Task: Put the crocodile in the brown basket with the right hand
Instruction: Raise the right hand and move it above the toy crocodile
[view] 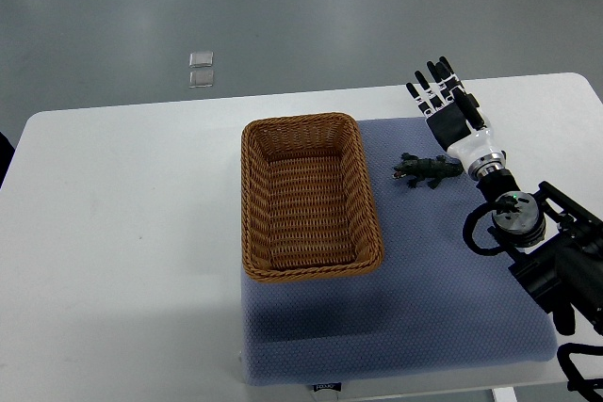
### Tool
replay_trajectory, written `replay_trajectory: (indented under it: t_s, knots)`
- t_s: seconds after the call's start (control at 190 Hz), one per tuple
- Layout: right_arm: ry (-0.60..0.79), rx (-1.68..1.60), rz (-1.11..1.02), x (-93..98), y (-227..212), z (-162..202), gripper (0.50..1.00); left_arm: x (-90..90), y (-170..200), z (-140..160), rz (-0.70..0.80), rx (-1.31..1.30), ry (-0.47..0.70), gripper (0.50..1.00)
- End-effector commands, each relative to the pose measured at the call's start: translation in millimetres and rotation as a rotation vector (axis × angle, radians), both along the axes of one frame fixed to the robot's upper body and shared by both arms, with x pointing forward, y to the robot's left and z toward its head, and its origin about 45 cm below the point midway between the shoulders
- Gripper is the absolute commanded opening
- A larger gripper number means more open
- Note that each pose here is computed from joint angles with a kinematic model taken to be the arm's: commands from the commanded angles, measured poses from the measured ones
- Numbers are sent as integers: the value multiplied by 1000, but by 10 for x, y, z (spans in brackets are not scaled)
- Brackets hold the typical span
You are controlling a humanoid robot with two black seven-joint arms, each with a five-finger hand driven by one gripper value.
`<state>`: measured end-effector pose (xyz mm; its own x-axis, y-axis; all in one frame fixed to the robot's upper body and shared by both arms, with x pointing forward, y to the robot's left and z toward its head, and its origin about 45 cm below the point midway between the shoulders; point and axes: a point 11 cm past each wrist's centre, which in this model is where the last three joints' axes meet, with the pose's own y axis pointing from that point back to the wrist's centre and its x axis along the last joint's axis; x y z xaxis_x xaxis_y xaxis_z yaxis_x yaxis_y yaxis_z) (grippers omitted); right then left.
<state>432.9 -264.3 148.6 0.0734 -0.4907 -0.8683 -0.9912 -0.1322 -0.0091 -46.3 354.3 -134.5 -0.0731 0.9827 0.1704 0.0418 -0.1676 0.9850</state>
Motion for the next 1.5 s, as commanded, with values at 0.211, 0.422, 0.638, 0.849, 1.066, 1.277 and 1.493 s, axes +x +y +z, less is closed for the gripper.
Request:
replay_trajectory:
  t_s: [0.211,0.422,0.638,0.849,1.066,1.277,1.493]
  knots:
    - [0,1,-1,-3,-1,-1,940,0,2,0,1,2,0,1000]
    - [2,-2,0,-8,-7,-9,940,9,3,0,-1,3,-1,1000]
    - [-11,-87,42,-9,1,4,940,18,-3,-1,-2,0,-3,1000]
    - [-58,-190,113,21,11,99,940,46,-17,-4,-4,-9,-8,1000]
    - [-106,-582,364,34,55,173,938,46,-12,-3,-4,-8,-7,1000]
    - [-148,-1179,608,320,-132,657,936,46,-17,-4,-4,-9,-8,1000]
    - [-73,-1824,863,546,-285,1131,934,138,-23,-7,-13,-12,-22,1000]
